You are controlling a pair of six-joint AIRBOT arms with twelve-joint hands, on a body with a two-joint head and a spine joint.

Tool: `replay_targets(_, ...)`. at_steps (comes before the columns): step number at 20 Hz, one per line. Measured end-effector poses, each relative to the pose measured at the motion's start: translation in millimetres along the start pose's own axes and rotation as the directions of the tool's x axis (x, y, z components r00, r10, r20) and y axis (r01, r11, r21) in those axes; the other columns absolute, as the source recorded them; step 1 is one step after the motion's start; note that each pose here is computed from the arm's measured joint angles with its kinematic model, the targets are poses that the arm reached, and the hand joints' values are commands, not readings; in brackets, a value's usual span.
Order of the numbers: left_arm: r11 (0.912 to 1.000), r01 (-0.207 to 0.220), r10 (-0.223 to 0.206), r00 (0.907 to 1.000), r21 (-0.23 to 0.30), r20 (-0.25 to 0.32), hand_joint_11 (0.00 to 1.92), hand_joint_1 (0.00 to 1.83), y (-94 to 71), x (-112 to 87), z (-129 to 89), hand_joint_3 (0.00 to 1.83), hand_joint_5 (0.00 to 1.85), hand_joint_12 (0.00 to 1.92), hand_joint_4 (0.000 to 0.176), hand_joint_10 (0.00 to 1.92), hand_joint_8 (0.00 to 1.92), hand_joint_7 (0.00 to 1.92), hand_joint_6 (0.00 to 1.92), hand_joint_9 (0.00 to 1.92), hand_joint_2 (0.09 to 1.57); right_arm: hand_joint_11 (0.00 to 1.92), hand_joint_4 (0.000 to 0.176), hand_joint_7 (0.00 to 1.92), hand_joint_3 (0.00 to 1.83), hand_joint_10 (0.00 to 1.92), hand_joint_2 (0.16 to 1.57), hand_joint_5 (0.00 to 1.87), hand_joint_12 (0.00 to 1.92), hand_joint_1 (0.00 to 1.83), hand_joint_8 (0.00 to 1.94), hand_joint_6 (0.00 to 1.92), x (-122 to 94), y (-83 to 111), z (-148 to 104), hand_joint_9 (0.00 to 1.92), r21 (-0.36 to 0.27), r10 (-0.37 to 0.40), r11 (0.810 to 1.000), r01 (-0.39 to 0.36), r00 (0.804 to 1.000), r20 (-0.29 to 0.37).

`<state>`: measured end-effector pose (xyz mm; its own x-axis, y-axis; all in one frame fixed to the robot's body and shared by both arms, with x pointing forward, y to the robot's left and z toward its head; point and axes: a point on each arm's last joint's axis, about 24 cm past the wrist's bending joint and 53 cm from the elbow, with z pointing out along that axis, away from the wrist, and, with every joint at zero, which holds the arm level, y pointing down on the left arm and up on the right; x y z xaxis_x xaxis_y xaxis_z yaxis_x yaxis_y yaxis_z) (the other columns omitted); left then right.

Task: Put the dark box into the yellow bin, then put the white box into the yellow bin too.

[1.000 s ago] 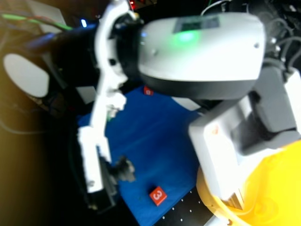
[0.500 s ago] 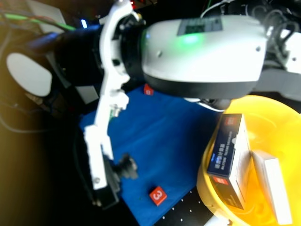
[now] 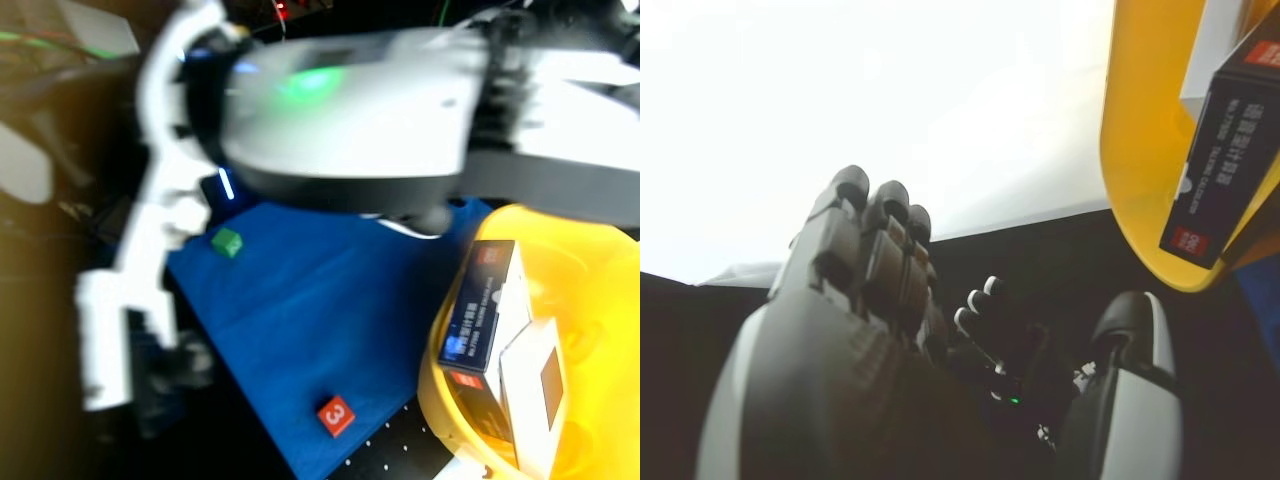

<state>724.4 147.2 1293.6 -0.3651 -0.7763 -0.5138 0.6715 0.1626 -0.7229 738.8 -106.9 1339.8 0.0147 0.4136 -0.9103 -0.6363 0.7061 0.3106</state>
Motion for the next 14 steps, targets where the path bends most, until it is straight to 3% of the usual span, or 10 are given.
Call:
replay_targets(1,0.9998,0.003,-0.003,1.0,-0.021,0.005,0.0,0.78,7.1,-1.6,-6.0,0.0,0.14,0.48,0.128,0.0,0.0,0.15,0.0,0.16,0.88,0.21,0.125,0.4,0.0,0.0,0.76,0.11,0.14,0.88,0.0,0.0,1.2,-1.2,-5.7,0.38,0.003,0.0,1.0,0.0,1.0,-0.006)
replay_targets(3,0.999,0.014,-0.013,0.9994,-0.041,0.031,0.0,0.77,14.1,-9.5,-13.6,0.0,0.13,0.43,0.125,0.0,0.0,0.15,0.0,0.15,0.88,0.21,0.127,0.39,0.0,0.0,0.75,0.1,0.14,0.87,0.0,0.0,-2.6,0.4,-16.1,0.38,-0.004,-0.003,1.0,0.003,1.0,0.001)
replay_targets(5,0.9988,0.017,-0.014,0.9982,-0.046,0.058,0.0,0.76,15.2,-20.8,-20.9,0.0,0.14,0.48,0.132,0.0,0.0,0.17,0.0,0.18,0.85,0.18,0.115,0.35,0.0,0.0,0.77,0.07,0.13,0.86,0.0,0.0,-10.1,3.4,-25.6,0.34,-0.014,-0.005,1.0,0.006,1.0,0.021)
replay_targets(6,0.9988,0.013,-0.01,0.9976,-0.046,0.069,0.02,0.76,14.5,-26.8,-23.1,0.0,0.17,0.51,0.134,0.01,0.0,0.19,0.01,0.2,0.85,0.18,0.127,0.35,0.01,0.0,0.81,0.07,0.12,0.85,0.0,0.0,-14.1,4.0,-27.9,0.33,-0.019,-0.012,1.0,0.012,0.999,0.032)
replay_targets(8,0.999,0.026,-0.023,0.9958,-0.036,0.088,0.0,0.78,11.6,-30.8,-25.8,0.0,0.21,0.57,0.159,0.0,0.0,0.2,0.01,0.21,0.84,0.17,0.13,0.34,0.01,0.0,0.82,0.07,0.12,0.81,0.0,0.0,-18.0,2.1,-31.6,0.33,-0.014,-0.004,1.0,0.004,0.999,0.04)
replay_targets(9,0.9992,0.013,-0.01,0.9972,-0.037,0.074,0.0,0.76,11.1,-28.8,-32.8,0.01,0.18,0.5,0.168,0.0,0.0,0.15,0.0,0.17,0.87,0.15,0.114,0.33,0.0,0.0,0.8,0.05,0.11,0.79,0.0,0.0,-19.0,6.8,-36.6,0.31,-0.024,-0.014,1.0,0.014,0.999,0.038)
replay_targets(10,0.9983,0.006,-0.002,0.9973,-0.058,0.073,0.0,0.75,16.0,-29.0,-40.9,0.0,0.17,0.52,0.169,0.0,0.0,0.15,0.0,0.17,0.88,0.11,0.122,0.31,0.0,0.0,0.8,0.03,0.09,0.77,0.0,0.0,-19.0,6.5,-39.5,0.28,-0.025,-0.016,1.0,0.017,0.999,0.039)
replay_targets(11,0.9966,0.012,-0.005,0.9954,-0.081,0.095,0.0,0.81,21.6,-32.4,-50.7,0.0,0.19,0.5,0.151,0.01,0.01,0.19,0.0,0.2,0.82,0.21,0.1,0.36,0.0,0.0,0.77,0.04,0.12,0.86,0.0,0.0,-22.0,3.2,-42.5,0.33,-0.017,-0.019,1.0,0.019,0.999,0.043)
replay_targets(12,0.9954,0.015,-0.005,0.9941,-0.094,0.108,0.0,0.81,24.8,-35.5,-59.9,0.0,0.19,0.5,0.151,0.01,0.01,0.19,0.0,0.2,0.82,0.21,0.1,0.36,0.0,0.0,0.77,0.04,0.12,0.86,0.0,0.0,-22.6,0.8,-46.4,0.33,-0.011,-0.017,1.0,0.017,0.999,0.042)
replay_targets(14,0.9941,0.008,0.007,0.9909,-0.108,0.134,0.0,0.86,27.8,-44.8,-72.9,0.0,0.17,0.42,0.132,0.0,0.0,0.21,0.0,0.18,0.81,0.19,0.087,0.36,0.0,0.0,0.78,0.01,0.12,0.87,0.0,0.0,-26.5,-0.1,-56.7,0.32,-0.007,-0.018,1.0,0.018,0.999,0.047)
